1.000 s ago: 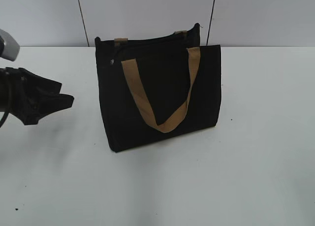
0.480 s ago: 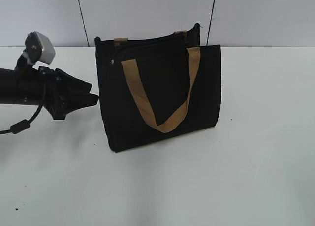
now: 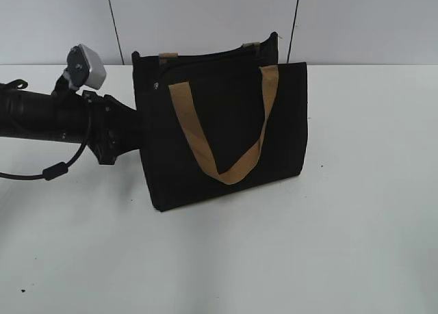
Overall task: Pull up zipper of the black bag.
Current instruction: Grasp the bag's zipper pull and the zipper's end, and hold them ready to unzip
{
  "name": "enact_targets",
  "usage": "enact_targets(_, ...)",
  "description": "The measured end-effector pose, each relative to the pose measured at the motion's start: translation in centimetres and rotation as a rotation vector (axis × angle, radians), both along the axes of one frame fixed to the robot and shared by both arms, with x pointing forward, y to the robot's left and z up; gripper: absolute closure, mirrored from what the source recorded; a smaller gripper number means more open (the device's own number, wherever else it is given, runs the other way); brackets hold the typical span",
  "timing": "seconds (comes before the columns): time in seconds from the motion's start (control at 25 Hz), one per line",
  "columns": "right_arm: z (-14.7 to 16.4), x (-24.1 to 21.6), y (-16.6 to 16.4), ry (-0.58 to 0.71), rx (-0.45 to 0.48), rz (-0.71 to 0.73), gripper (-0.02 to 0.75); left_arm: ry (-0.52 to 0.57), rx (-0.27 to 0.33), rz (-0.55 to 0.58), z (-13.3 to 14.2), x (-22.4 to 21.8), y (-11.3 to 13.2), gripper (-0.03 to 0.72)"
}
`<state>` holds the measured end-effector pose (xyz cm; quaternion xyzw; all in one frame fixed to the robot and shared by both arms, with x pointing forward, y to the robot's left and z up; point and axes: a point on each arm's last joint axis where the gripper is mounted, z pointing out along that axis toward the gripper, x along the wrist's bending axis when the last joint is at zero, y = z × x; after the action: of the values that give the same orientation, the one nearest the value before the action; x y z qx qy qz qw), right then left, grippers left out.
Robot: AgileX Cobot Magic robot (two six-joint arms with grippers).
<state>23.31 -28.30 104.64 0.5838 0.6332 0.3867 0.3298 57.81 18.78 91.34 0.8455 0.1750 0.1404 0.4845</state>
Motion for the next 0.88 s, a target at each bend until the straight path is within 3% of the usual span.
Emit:
enact_targets(0.72, 0.0, 0.0, 0.0, 0.000, 0.000, 0.000, 0.250, 0.007, 0.033, -0.003, -1.1, 1.0, -0.8, 0.311)
enact_targets(0.88, 0.0, 0.0, 0.0, 0.000, 0.000, 0.000, 0.250, 0.007, 0.033, -0.002, -1.1, 1.1, -0.8, 0.364)
